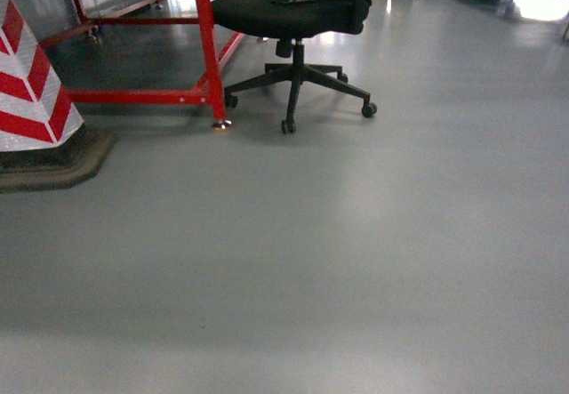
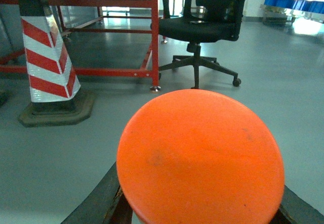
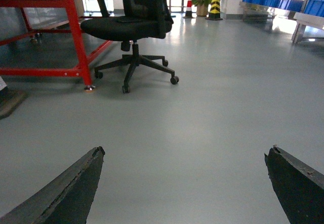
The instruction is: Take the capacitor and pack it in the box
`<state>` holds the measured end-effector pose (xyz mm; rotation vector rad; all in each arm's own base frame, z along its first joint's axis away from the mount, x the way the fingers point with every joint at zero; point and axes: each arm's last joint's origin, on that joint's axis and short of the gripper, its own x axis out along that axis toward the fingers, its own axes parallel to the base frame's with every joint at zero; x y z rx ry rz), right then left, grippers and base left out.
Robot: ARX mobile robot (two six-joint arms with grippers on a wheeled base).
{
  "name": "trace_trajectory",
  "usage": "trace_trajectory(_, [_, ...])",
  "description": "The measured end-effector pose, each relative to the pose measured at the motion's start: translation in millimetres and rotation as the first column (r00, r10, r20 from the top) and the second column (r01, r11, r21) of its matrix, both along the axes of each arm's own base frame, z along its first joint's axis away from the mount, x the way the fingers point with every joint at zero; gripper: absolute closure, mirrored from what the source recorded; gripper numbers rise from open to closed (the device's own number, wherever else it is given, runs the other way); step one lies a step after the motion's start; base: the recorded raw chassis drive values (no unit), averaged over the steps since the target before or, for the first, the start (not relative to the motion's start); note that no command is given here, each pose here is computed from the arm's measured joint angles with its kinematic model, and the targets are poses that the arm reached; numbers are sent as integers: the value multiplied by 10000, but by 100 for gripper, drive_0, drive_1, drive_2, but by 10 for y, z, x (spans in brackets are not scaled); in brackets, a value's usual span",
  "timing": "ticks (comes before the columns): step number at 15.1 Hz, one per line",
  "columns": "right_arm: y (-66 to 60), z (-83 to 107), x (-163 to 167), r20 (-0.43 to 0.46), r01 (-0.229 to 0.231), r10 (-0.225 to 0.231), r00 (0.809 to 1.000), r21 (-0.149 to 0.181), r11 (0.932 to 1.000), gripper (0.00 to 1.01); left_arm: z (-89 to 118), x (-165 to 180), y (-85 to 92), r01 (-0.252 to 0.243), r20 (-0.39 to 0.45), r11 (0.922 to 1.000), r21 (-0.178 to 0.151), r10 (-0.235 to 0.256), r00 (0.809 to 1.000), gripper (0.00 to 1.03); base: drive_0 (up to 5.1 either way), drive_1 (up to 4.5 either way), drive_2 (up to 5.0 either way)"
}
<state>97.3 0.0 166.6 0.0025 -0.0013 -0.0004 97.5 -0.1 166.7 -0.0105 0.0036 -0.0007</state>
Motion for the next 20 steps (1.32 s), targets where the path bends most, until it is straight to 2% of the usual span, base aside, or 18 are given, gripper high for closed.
trace_trajectory(20, [0, 5, 0, 50, 0, 0, 10000, 0, 10000, 3, 1, 0, 0, -15, 15, 10000, 0, 15, 10000, 59, -501, 244, 244])
